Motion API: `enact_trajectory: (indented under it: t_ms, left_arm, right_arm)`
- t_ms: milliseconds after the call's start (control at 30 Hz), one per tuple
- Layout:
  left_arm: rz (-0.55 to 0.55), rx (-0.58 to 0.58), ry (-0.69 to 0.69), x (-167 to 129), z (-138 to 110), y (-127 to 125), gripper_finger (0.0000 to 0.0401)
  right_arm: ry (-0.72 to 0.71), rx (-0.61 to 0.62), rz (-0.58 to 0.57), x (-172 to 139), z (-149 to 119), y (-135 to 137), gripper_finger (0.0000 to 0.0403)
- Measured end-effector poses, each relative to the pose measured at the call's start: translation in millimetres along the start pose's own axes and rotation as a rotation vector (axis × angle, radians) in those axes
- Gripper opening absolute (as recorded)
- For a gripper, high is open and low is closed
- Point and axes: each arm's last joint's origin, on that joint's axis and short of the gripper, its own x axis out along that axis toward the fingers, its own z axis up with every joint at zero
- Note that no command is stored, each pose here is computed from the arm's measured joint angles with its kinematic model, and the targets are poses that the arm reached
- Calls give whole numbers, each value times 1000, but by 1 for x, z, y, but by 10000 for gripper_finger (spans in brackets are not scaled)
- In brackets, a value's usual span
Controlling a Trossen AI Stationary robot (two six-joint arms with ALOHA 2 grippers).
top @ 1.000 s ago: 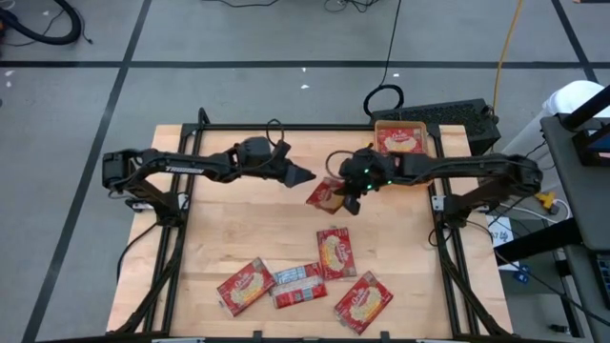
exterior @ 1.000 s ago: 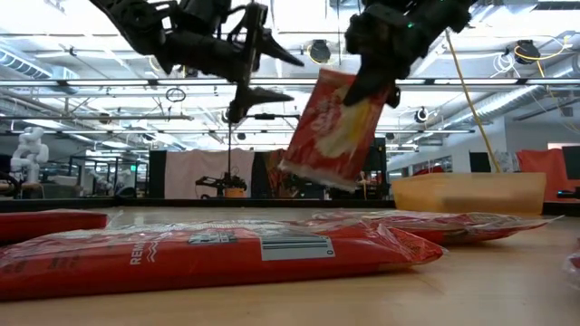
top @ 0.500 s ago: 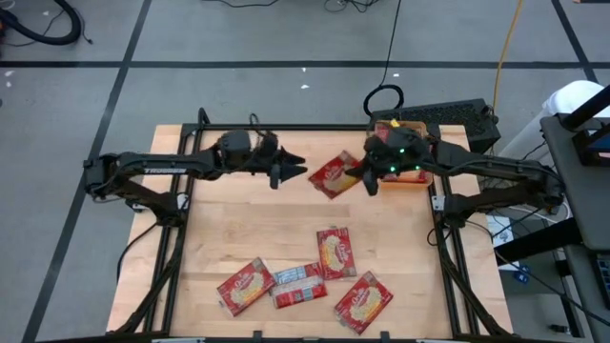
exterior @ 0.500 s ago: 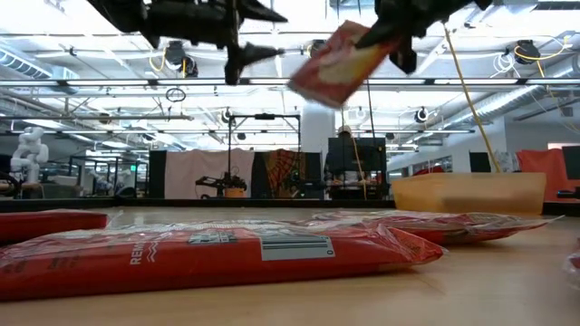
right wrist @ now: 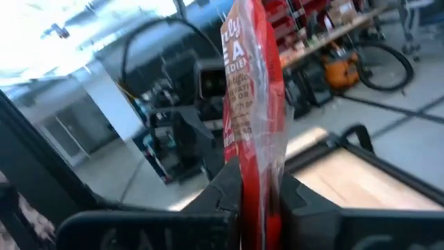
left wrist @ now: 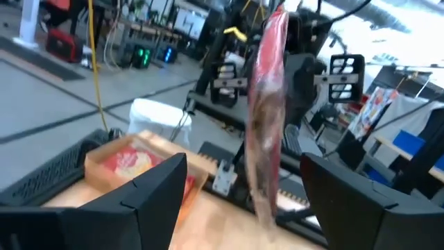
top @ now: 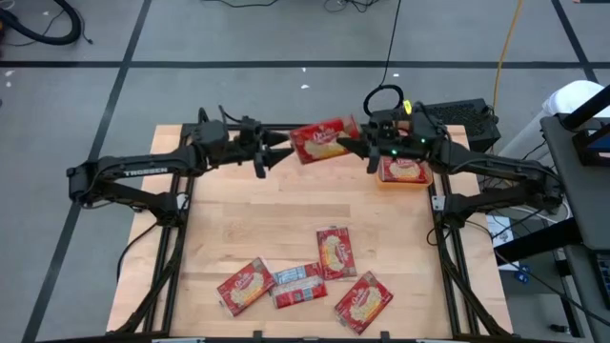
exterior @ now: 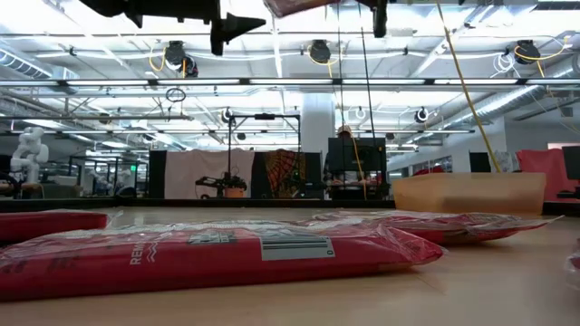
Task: Sort popcorn bags into baskets
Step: Put the red popcorn bag into the orange bin
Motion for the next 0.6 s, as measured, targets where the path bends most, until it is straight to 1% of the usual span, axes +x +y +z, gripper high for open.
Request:
enact_trajectory:
  t_ms: [133, 267, 367, 467, 600]
  left_arm:
    - [-37, 16, -80, -1, 8, -4, 262]
    - [-72, 14, -147, -1, 14, -7, 223]
    - [-79, 4, -157, -1, 15, -8, 191]
    - [-129, 14, -144, -1, 15, -9, 152]
    - [-159, -3, -126, -1, 14, -10, 79]
  right_arm:
    - [-74, -9, 40, 11, 2, -1, 14]
    - [-161, 25, 96, 27, 3, -4, 14]
    - [-203, 59, 135, 40, -2, -8, 14]
    - [-222, 86, 163, 50, -8, -10, 14]
    - [-211, 105, 175, 57, -14, -10, 14]
